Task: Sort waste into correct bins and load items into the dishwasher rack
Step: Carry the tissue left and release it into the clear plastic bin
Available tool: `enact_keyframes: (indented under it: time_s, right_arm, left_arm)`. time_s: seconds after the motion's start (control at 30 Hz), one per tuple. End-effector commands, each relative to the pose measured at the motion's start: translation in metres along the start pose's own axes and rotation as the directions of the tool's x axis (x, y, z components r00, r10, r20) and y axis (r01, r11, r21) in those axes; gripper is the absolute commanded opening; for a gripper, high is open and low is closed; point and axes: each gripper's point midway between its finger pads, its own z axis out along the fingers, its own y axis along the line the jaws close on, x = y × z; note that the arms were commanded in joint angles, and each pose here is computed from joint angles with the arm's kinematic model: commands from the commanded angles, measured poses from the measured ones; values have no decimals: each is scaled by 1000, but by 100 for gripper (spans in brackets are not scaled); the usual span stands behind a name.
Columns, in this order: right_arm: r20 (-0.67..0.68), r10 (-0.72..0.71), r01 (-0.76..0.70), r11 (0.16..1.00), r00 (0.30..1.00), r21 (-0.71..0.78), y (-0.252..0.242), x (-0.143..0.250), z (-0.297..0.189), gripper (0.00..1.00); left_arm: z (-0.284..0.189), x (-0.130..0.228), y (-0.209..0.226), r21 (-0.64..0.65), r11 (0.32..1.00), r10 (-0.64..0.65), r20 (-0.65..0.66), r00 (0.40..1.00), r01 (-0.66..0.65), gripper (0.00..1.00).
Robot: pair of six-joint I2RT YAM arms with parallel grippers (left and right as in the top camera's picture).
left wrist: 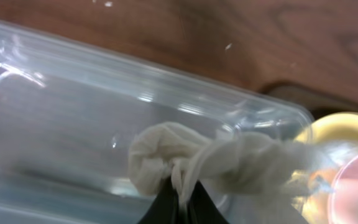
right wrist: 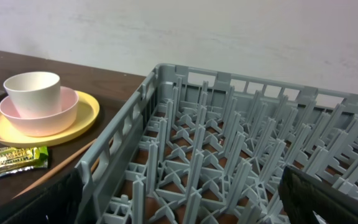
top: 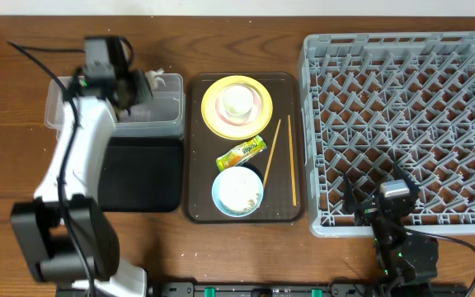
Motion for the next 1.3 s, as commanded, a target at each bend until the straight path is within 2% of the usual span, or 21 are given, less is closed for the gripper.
enact_keyframes:
  time_s: [0.0, 0.33, 0.7, 1.27]
  right_arm:
    - [1, -11, 11, 1000, 1000, -3, 1, 0, 0, 99]
    - [1, -11, 11, 1000, 1000, -3, 1, 0, 0, 99]
    - [1, -11, 11, 1000, 1000, -3, 1, 0, 0, 99]
    - [1, -11, 11, 1000, 1000, -3, 1, 0, 0, 99]
  left_arm:
    - [15, -6, -13, 82, 996, 39, -69, 997, -34, 6]
    - [65, 30, -10, 55, 994, 100, -237, 966, -90, 6]
    - [55, 68, -13, 42, 994, 108, -383, 917, -100, 6]
    - [45, 89, -12, 33, 994, 108, -466, 878, -105, 6]
